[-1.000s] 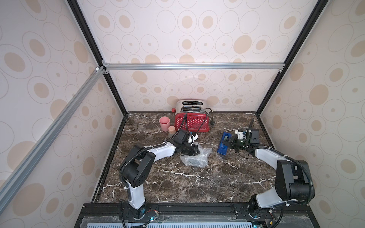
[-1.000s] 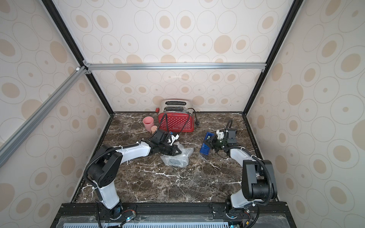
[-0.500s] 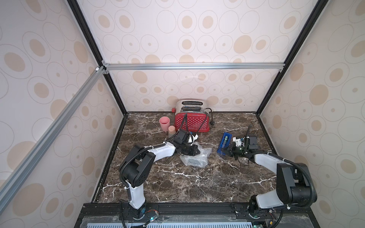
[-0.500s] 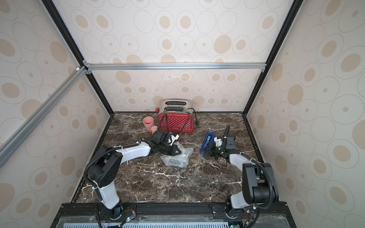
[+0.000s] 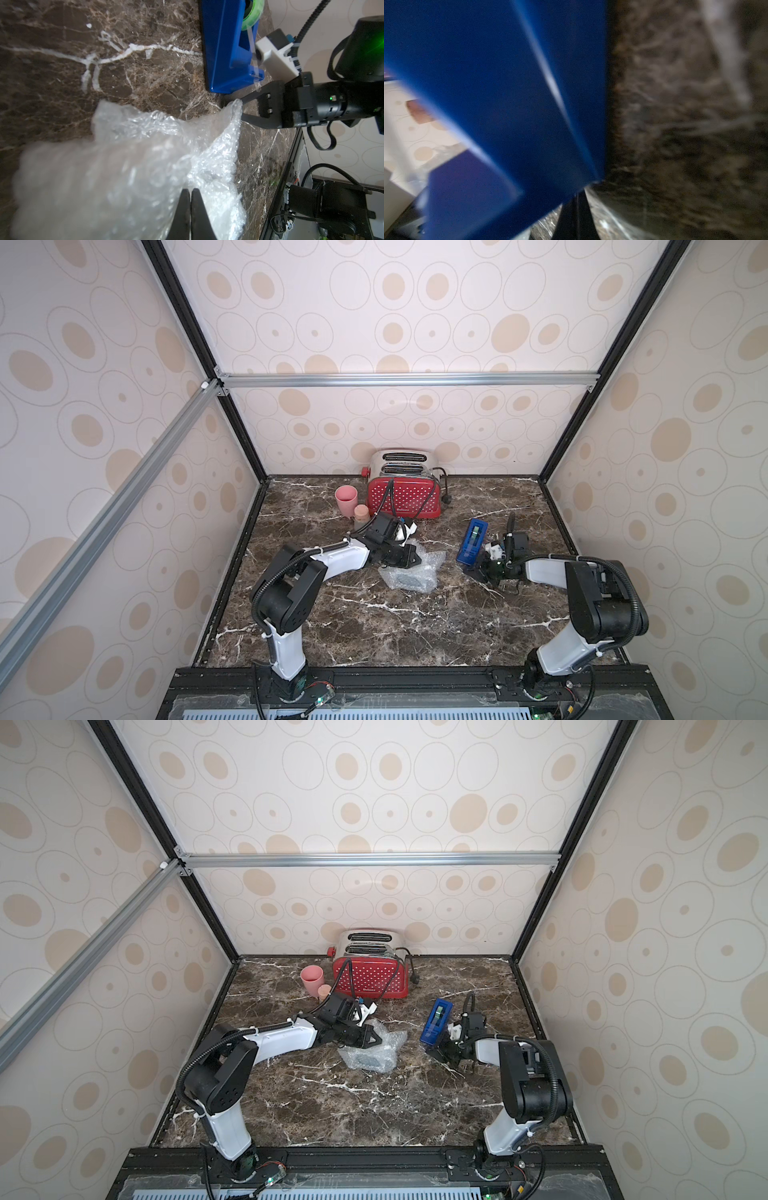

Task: Wrap bowls in bubble wrap
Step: Tear off the tape using the Tape Cutter, then stick the tape on the bubble wrap.

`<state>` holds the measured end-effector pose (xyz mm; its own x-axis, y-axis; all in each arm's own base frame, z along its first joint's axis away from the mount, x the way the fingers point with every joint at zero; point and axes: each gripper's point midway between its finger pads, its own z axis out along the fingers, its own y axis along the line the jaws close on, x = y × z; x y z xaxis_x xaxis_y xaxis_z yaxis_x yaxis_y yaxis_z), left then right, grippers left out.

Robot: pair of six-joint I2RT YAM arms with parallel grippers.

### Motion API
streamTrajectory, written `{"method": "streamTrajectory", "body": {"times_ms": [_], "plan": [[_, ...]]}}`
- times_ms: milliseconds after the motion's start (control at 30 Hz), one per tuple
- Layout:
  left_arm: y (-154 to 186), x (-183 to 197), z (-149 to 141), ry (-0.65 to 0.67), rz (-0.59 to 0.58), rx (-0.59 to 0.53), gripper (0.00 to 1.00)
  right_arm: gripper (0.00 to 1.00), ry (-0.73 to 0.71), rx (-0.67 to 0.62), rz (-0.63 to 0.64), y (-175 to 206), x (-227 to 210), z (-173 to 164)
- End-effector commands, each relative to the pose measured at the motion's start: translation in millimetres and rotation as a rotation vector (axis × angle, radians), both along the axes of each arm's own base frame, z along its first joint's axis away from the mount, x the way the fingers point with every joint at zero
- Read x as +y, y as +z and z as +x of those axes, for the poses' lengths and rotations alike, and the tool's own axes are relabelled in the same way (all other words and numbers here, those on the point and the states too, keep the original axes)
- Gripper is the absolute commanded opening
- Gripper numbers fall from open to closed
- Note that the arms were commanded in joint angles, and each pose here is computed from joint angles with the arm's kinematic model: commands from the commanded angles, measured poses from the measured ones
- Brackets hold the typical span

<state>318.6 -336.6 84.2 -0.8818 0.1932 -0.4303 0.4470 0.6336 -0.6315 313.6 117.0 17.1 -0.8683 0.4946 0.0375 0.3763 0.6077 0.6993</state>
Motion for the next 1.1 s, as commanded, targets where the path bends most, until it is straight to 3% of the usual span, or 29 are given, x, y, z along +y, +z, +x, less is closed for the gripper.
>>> {"method": "streamTrajectory", "body": {"times_ms": [0, 200, 333, 467, 600, 800, 1067], "plan": [[-2.3, -5.3, -1.5, -0.03, 0.001, -0.002, 0.06, 0.0, -0.005, 0.076, -0.125, -19.3, -16.1, -14.0], [-3.2, -5.4, -2.8, -0.033, 0.004, -0.001, 0.06, 0.0, 0.028, 0.013, -0.088, 3.0, -10.1, -16.7], [-2.3, -5.2, -2.9, -0.036, 0.005, -0.003, 0.06, 0.0, 0.101, -0.177, -0.003, 54.7, 7.5, -20.2], [-0.6, -4.3, -3.8, -0.038, 0.012, -0.01, 0.06, 0.0, 0.16, -0.362, -0.019, 104.6, 24.1, -21.8], [-0.5, -4.4, -3.2, -0.033, 0.009, -0.008, 0.06, 0.0, 0.108, -0.419, 0.051, 139.2, 49.1, -16.8], [-0.1, -6.0, -3.5, -0.032, 0.005, -0.011, 0.06, 0.0, -0.066, -0.451, 0.061, 145.2, 85.8, -7.3], [-1.6, -7.2, -3.7, -0.035, 0.006, -0.01, 0.06, 0.0, -0.21, -0.427, 0.104, 120.5, 114.4, 18.3]]}}
